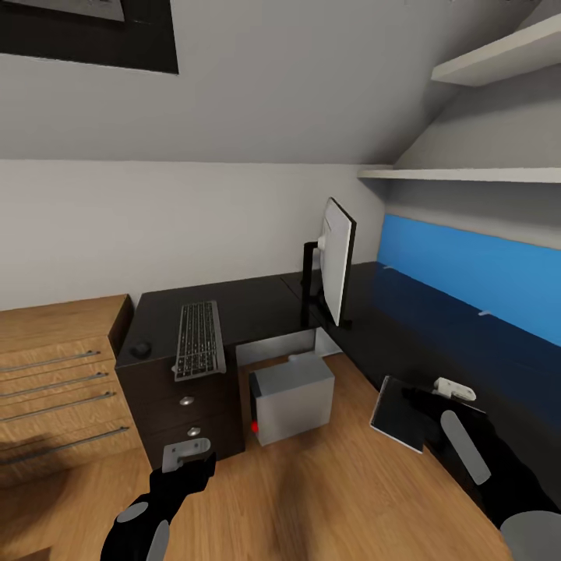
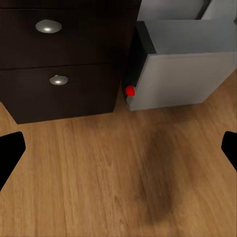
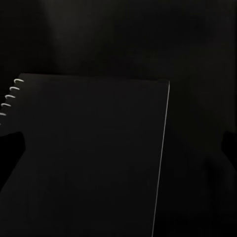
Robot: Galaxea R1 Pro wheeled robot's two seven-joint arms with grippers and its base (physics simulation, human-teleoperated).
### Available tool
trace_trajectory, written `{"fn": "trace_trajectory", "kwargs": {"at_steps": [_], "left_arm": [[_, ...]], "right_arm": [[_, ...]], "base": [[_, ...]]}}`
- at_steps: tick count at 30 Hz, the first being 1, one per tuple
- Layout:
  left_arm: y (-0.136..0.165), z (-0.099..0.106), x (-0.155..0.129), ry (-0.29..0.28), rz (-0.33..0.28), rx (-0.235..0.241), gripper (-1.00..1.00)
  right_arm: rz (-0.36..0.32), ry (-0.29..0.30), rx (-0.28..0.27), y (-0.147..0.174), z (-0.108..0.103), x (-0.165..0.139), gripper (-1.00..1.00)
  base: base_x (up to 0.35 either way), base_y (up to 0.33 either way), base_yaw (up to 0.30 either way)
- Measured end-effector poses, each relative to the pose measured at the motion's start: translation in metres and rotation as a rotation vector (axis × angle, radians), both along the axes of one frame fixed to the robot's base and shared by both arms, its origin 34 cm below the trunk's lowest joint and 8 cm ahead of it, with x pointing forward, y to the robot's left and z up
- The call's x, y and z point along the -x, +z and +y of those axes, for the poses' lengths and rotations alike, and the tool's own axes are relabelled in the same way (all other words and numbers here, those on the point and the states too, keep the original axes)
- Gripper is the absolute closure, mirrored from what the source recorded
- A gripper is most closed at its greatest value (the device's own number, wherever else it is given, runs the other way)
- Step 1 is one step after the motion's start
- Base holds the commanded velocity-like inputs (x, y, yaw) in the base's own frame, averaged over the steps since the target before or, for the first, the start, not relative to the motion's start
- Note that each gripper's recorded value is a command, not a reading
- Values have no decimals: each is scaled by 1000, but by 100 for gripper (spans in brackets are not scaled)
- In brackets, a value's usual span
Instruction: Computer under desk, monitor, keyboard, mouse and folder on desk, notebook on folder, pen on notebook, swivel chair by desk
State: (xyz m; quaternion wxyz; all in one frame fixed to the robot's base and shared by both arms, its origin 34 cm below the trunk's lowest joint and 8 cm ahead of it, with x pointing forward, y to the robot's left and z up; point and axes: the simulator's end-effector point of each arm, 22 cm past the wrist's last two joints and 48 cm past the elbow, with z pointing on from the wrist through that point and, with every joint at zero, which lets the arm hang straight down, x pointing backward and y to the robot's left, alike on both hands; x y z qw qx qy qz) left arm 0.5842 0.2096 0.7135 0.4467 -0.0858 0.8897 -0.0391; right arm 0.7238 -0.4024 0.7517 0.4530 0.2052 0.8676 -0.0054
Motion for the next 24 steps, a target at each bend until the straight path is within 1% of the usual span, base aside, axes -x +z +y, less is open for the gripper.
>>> {"fn": "trace_trajectory", "kwargs": {"at_steps": [16, 20, 22, 24], "left_arm": [[29, 0, -3, 0, 1, 1, -100], [35, -1, -3, -2, 4, 1, -100], [37, -1, -2, -2, 7, 1, -100], [40, -1, -3, -3, 8, 0, -100]], "right_arm": [[-6, 1, 0, 31, 1, -3, -100], [-22, 6, 1, 45, 3, -6, -100], [-55, 17, 3, 63, 8, -10, -100], [-72, 24, 5, 73, 11, -10, -100]], "base": [[0, 0, 0], [0, 0, 0], [0, 0, 0], [0, 0, 0]]}}
